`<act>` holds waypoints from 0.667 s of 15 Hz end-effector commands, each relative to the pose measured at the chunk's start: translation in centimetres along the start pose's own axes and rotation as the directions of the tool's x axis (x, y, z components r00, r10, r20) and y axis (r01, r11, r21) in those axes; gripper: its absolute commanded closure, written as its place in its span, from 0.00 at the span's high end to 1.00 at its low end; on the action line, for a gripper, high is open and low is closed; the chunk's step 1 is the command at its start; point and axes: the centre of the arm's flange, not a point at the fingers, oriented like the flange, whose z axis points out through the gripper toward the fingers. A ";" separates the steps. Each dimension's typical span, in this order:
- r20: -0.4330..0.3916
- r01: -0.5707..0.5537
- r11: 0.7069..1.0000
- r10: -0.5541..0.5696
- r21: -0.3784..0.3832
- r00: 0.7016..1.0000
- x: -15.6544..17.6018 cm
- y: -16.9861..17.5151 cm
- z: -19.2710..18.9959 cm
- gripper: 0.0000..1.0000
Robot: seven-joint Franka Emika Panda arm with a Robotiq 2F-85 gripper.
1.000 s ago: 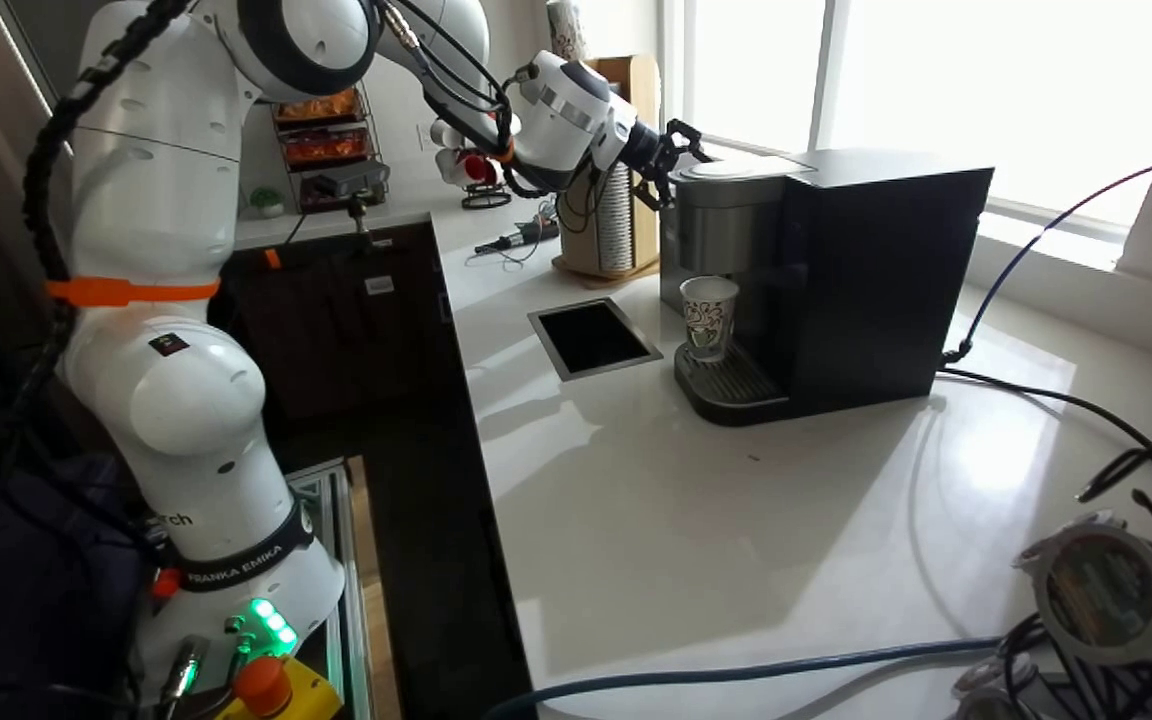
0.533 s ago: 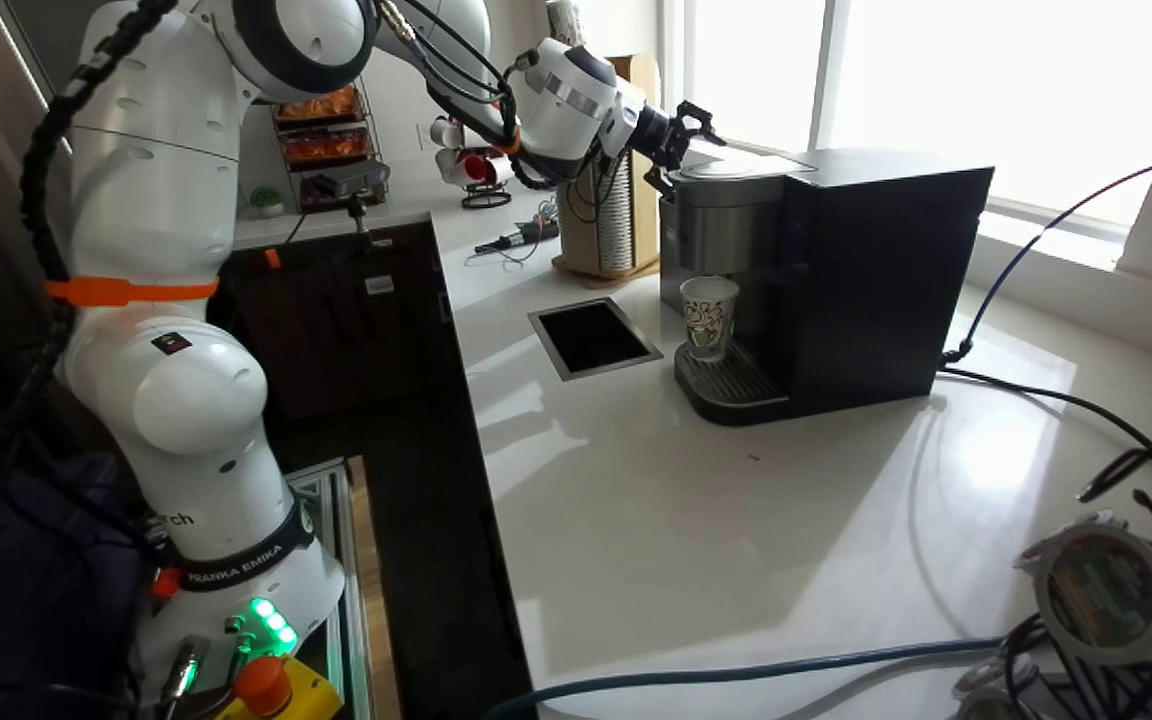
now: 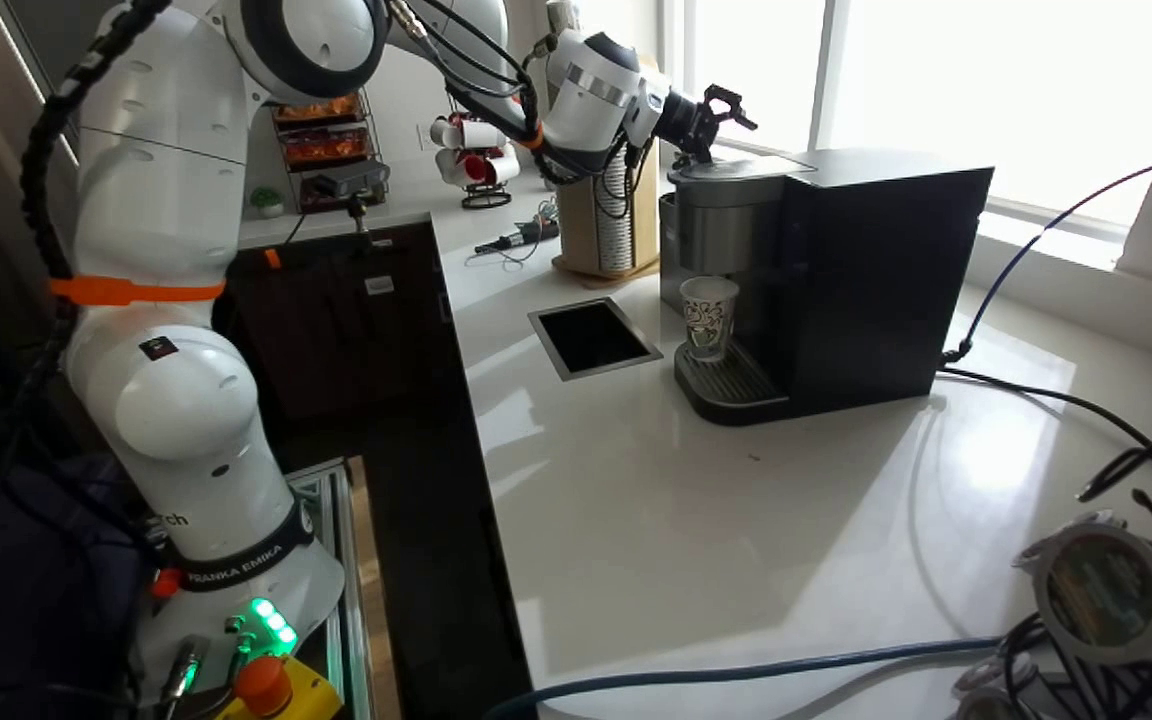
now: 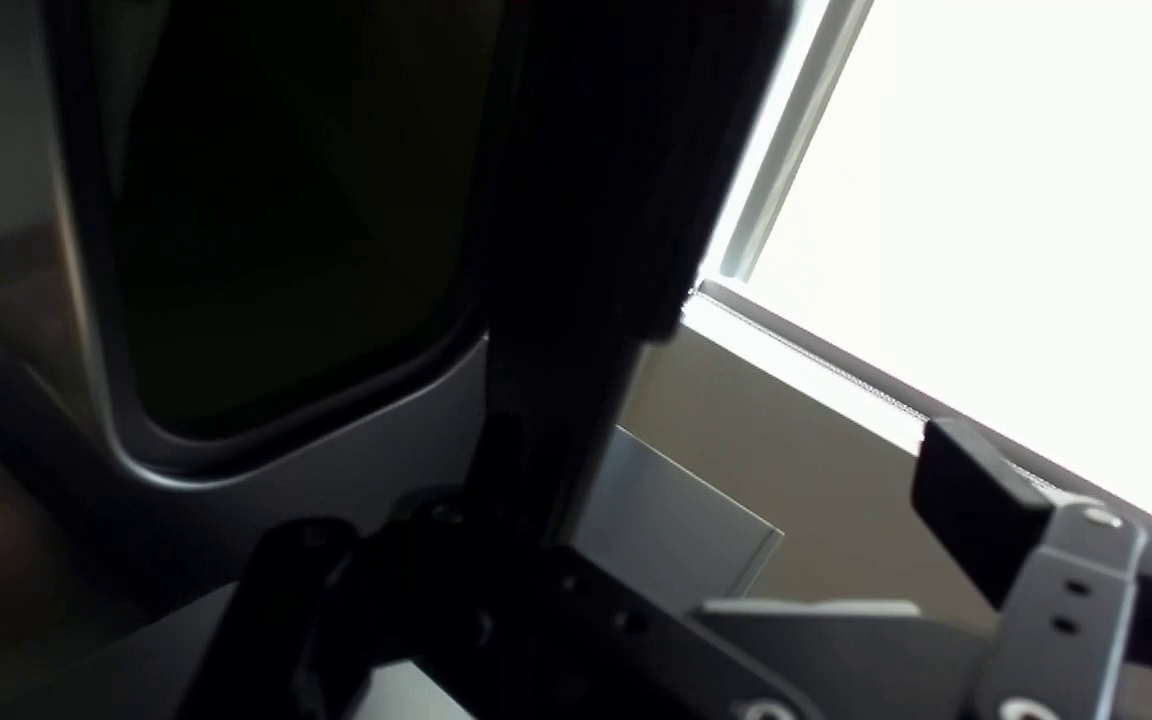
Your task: Open the storage bin
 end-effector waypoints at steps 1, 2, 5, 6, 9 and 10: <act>-0.013 -0.023 0.999 0.023 0.033 1.000 0.9 -2.0 2.4 1.00; -0.009 -0.026 0.999 0.026 0.038 1.000 1.0 -2.5 3.0 1.00; 0.005 -0.013 0.999 0.013 0.050 1.000 1.5 -4.3 4.7 1.00; 0.002 -0.004 0.999 0.004 0.052 1.000 1.5 -4.9 4.8 1.00; -0.004 0.017 0.998 -0.017 0.066 1.000 1.5 -5.6 5.0 1.00; -0.004 0.025 0.997 -0.025 0.068 1.000 1.4 -5.7 4.9 1.00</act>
